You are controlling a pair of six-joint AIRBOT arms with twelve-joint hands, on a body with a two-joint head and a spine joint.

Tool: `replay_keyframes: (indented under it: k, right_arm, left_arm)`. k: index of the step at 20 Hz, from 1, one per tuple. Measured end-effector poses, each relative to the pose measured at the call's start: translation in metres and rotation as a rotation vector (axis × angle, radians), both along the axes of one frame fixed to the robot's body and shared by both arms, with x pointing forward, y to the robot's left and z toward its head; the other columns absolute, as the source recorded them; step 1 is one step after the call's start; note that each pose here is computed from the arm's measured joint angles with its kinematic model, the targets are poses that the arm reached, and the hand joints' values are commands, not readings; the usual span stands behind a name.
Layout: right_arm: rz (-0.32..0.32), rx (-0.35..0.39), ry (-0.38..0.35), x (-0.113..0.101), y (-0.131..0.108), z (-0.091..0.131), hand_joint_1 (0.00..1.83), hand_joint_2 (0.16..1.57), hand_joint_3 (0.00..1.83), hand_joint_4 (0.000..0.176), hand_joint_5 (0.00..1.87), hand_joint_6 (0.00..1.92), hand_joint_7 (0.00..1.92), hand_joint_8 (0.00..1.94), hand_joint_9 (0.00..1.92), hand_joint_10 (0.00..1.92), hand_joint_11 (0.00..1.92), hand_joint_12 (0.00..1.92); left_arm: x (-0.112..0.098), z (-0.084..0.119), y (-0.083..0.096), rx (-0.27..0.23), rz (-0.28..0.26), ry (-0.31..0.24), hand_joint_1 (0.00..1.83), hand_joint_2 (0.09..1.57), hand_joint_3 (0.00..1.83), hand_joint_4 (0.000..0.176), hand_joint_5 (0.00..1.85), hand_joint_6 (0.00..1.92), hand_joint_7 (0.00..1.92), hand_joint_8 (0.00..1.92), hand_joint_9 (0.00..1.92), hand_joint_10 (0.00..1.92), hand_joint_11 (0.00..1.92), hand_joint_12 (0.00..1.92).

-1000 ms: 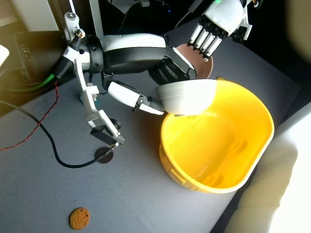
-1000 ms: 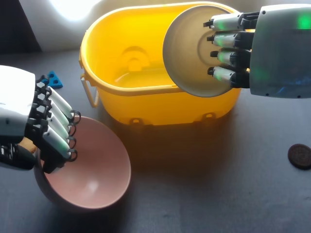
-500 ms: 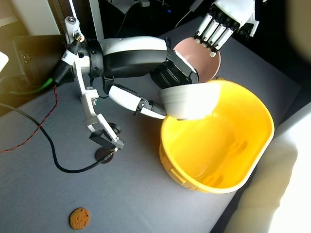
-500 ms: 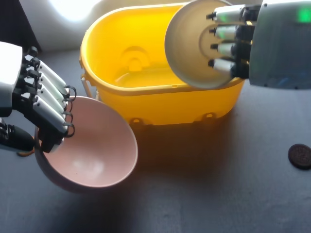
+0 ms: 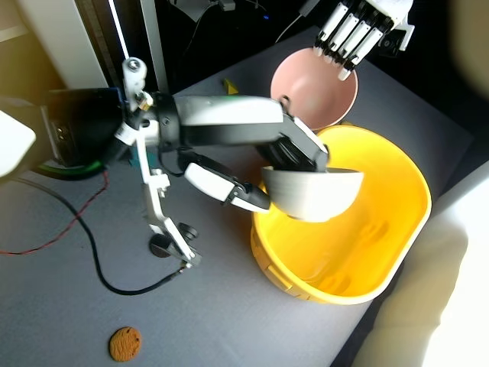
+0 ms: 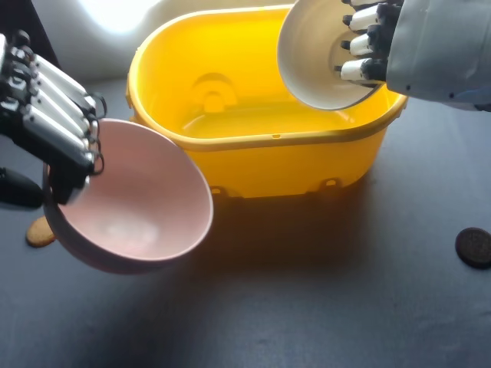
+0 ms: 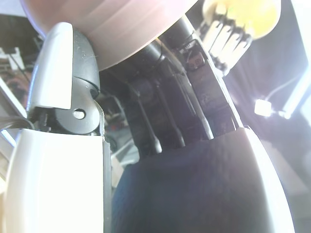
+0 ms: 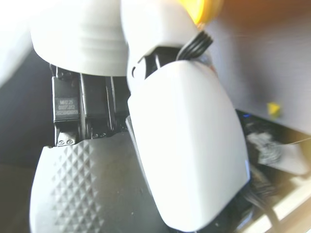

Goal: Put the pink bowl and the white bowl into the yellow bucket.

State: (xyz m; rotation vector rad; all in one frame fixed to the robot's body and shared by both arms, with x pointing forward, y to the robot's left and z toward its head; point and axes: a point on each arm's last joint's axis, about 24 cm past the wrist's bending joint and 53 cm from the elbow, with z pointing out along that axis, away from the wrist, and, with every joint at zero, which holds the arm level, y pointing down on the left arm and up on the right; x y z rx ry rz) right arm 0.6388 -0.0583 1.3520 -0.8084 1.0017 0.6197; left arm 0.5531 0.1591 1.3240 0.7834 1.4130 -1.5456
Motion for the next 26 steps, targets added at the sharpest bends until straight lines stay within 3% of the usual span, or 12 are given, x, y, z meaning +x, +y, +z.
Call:
replay_keyframes:
  k: [9,11,13,18,23,26]
  right_arm:
    - [-0.009,0.187,0.224,0.028,0.008,0.007,1.37,1.11,0.00,0.000,0.97,1.06,1.07,0.70,0.86,1.22,0.72,1.03]
    - [-0.016,0.230,0.289,0.034,0.003,0.005,1.37,1.12,0.00,0.000,0.94,1.10,1.04,0.76,0.85,1.23,0.70,1.04]
    - [-0.027,0.252,0.330,0.040,-0.001,0.003,1.37,1.11,0.00,0.000,0.97,1.07,1.03,0.76,0.86,1.22,0.72,1.04]
    - [-0.031,0.286,0.388,0.045,-0.003,0.000,1.37,1.10,0.00,0.000,0.97,1.06,1.08,0.69,0.86,1.20,0.70,1.04]
    - [-0.041,0.294,0.405,0.049,-0.005,-0.001,1.37,1.12,0.00,0.000,0.94,1.11,1.03,0.78,0.84,1.24,0.67,1.06]
    - [-0.043,0.293,0.404,0.049,-0.006,-0.002,1.37,1.11,0.00,0.000,0.93,1.12,1.08,0.72,0.83,1.23,0.66,1.07]
  left_arm:
    - [0.018,0.038,0.010,-0.122,0.028,-0.037,1.37,1.13,0.00,0.000,0.84,1.10,0.96,1.08,0.94,1.11,0.75,0.90]
    - [0.022,0.040,0.007,-0.129,0.027,-0.044,1.38,1.12,0.00,0.000,0.85,1.09,1.02,0.99,0.93,1.10,0.73,0.92]
    - [0.027,0.042,0.004,-0.130,0.029,-0.052,1.37,1.13,0.00,0.000,0.82,1.13,0.99,1.05,0.91,1.11,0.72,0.90]
    - [0.040,0.054,0.001,-0.161,0.042,-0.072,1.37,1.14,0.00,0.000,0.81,1.17,0.95,1.10,0.90,1.14,0.71,0.94]
    - [0.051,0.063,-0.014,-0.177,0.037,-0.099,1.37,1.13,0.00,0.000,0.80,1.15,0.98,1.08,0.91,1.13,0.71,0.94]
    - [0.062,0.066,-0.016,-0.176,0.053,-0.115,1.38,1.12,0.00,0.000,0.82,1.13,0.99,1.05,0.93,1.09,0.73,0.93]
